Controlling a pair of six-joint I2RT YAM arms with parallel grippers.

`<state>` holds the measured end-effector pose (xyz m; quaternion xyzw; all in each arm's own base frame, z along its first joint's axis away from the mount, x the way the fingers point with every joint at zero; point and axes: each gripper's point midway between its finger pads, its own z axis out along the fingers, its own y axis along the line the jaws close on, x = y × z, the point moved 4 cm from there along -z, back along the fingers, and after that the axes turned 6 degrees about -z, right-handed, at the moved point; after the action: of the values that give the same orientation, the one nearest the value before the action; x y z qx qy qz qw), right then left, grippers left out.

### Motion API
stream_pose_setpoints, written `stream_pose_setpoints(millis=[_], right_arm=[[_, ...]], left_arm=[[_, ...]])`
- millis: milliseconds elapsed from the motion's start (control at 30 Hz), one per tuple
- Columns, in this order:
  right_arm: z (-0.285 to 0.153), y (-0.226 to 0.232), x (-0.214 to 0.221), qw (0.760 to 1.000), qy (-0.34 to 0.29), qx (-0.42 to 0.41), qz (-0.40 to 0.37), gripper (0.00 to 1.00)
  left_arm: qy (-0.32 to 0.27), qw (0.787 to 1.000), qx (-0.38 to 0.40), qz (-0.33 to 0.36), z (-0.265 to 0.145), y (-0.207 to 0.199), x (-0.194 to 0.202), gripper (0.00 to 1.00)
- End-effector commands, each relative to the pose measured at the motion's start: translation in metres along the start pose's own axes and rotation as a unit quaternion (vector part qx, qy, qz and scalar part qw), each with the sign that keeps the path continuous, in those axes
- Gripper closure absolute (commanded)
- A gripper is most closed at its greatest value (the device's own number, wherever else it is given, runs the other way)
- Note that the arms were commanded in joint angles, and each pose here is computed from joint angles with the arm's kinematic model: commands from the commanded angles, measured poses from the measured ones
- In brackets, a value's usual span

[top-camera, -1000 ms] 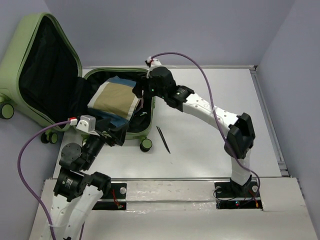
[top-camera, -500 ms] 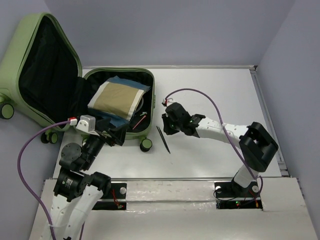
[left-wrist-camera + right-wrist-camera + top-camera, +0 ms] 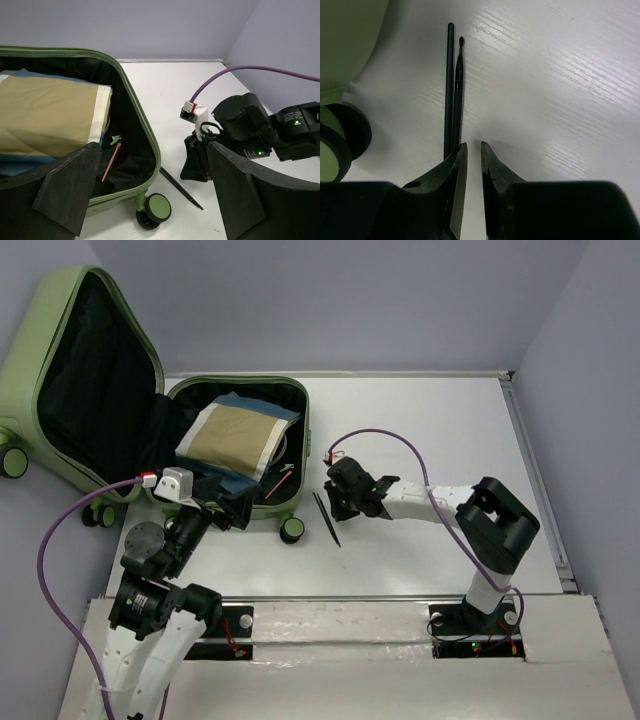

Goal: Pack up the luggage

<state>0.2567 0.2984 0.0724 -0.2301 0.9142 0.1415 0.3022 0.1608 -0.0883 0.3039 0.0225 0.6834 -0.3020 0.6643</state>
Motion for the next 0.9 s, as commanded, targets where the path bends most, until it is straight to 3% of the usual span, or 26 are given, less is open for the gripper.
stream_pose_setpoints(millis=[0, 867], right_arm=[[0.009, 0.013, -0.021, 1.0, -0.028, -0.008, -0.002, 0.77], [0.022, 0.015, -0.013, 0.998, 0.0, 0.05, -0.032, 0.77]], left_arm=[[-0.015, 1.0, 0.012, 0.003, 0.003, -0.004, -0.008, 0.01], [-0.019, 1.0, 0.014, 0.005, 0.002, -0.004, -0.008, 0.01]])
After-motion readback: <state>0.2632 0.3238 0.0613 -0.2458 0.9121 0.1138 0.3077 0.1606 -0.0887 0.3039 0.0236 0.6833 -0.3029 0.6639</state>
